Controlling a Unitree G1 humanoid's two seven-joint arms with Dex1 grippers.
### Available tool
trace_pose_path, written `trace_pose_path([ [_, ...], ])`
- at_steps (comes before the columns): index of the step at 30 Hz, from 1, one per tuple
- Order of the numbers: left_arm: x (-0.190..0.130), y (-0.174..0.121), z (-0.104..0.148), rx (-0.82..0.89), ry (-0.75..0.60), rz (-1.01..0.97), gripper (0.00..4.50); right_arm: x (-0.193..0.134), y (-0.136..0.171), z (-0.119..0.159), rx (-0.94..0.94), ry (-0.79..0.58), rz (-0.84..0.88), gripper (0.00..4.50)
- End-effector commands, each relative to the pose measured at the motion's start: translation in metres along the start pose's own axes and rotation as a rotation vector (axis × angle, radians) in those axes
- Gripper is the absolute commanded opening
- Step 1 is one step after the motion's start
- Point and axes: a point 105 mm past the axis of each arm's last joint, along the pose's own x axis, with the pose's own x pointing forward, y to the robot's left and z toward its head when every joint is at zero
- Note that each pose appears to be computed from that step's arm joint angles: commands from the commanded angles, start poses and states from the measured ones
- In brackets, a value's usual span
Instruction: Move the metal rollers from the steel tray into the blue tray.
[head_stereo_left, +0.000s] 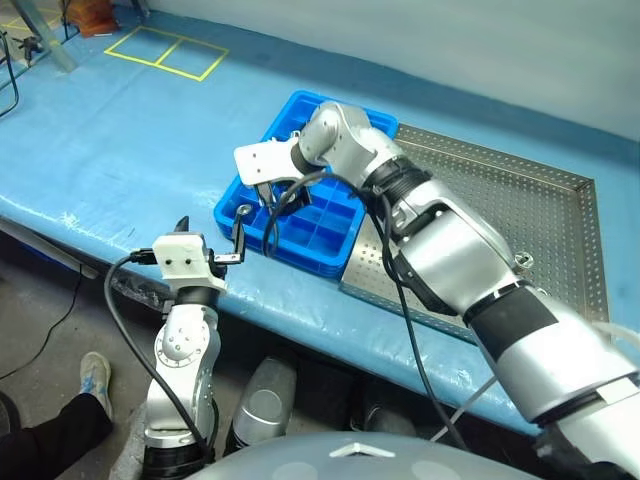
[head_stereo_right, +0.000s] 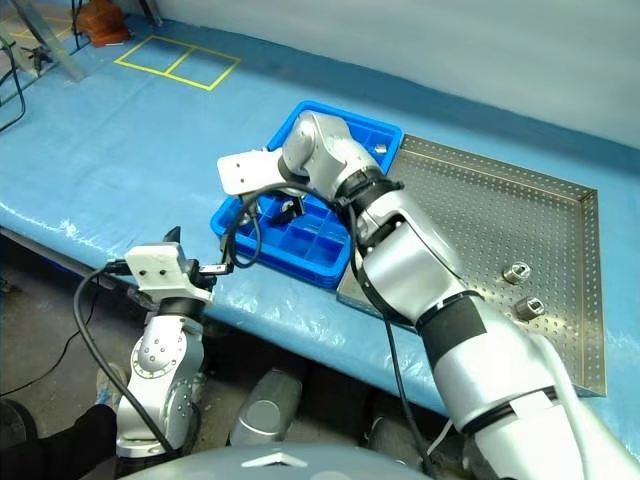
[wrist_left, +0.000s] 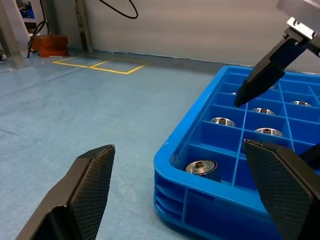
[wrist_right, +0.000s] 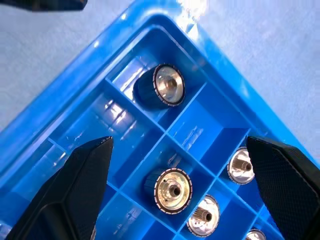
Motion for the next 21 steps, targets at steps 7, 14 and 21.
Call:
trace_pose_path([
  [7, -0.011, 0.013, 0.019, 0.037, -0.088, 0.032, 4.50, -0.004, -0.005, 0.003, 0.006, 0.047, 0.000, 4.47],
  [14, -0.014, 0.011, 0.016, 0.039, -0.081, 0.037, 4.50, -0.004, -0.008, -0.005, 0.010, 0.102, -0.024, 3.64],
  [21, -0.015, 0.013, 0.014, 0.039, -0.072, 0.047, 4.50, -0.010, -0.013, -0.013, 0.013, 0.140, -0.062, 2.01],
])
